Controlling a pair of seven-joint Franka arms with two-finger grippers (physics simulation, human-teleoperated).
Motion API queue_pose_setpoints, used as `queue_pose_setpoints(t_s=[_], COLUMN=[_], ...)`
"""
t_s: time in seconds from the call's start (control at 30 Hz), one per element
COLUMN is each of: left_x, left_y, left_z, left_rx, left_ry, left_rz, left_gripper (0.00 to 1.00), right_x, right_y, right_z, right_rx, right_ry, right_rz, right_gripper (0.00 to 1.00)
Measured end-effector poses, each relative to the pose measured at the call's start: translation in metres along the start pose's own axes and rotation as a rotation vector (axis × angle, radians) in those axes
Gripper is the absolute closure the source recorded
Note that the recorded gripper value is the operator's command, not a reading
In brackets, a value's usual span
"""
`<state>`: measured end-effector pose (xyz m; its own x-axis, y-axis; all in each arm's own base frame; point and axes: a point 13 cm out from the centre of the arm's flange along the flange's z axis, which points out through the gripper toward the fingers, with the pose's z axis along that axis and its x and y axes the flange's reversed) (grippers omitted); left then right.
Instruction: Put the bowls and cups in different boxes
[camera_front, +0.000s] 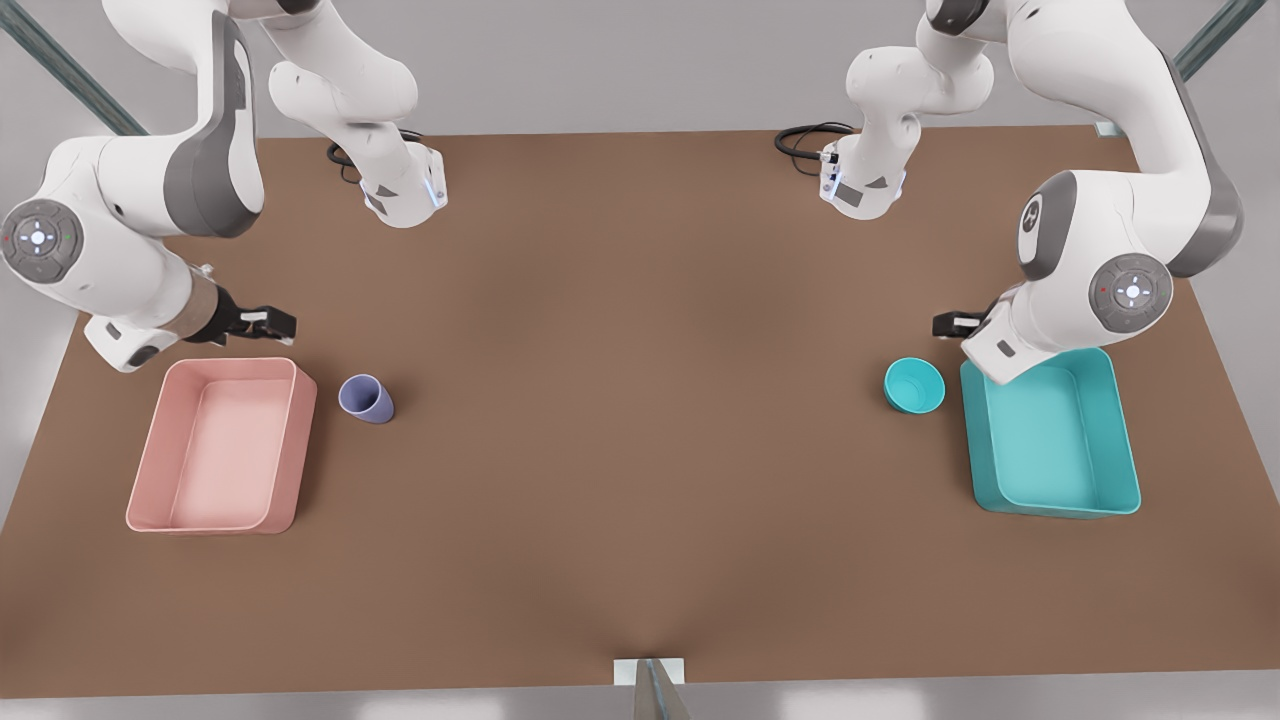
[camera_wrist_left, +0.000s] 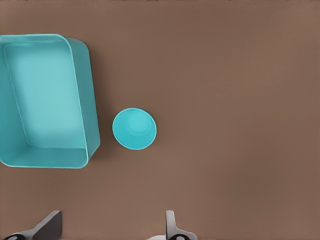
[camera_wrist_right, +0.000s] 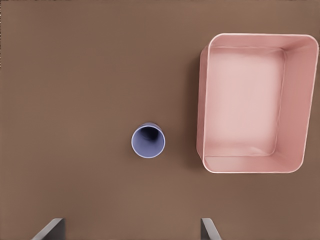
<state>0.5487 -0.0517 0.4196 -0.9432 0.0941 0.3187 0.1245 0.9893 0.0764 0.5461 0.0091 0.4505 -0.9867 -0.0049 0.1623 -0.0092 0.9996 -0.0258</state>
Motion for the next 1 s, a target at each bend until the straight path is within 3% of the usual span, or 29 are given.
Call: queue_pose_setpoints(t_s=[0.1, 0.2, 0.37, 0.6, 0.97, 1.0], left_x=[-0.002, -0.011, -0.030, -0.040, -0.043, -0.044], left_y=[-0.005, -0.038, -0.052, -0.053, -0.037, -0.038], left_z=[0.021, 0.142, 0.261, 0.314, 0.360, 0.362], left_rx=[-0.004, -0.082, -0.172, -0.231, -0.214, -0.215], left_ry=[0.024, 0.131, 0.092, 0.002, -0.003, -0.007], left_rz=[0.010, 0.097, 0.205, 0.288, 0.233, 0.233], left_gripper=[0.00, 0.00, 0.00, 0.00, 0.00, 0.10], right_x=[-0.011, -0.039, -0.053, -0.035, -0.018, -0.016], right_y=[0.001, 0.022, 0.054, 0.013, -0.019, -0.019], right_z=[0.008, 0.052, 0.155, 0.218, 0.290, 0.296], right_rx=[0.000, 0.003, 0.008, -0.005, -0.018, -0.018], right_ry=[-0.002, 0.030, 0.053, -0.026, -0.070, -0.067], right_rz=[-0.001, -0.037, -0.075, 0.011, 0.073, 0.073], right_gripper=[0.00, 0.00, 0.00, 0.00, 0.00, 0.00])
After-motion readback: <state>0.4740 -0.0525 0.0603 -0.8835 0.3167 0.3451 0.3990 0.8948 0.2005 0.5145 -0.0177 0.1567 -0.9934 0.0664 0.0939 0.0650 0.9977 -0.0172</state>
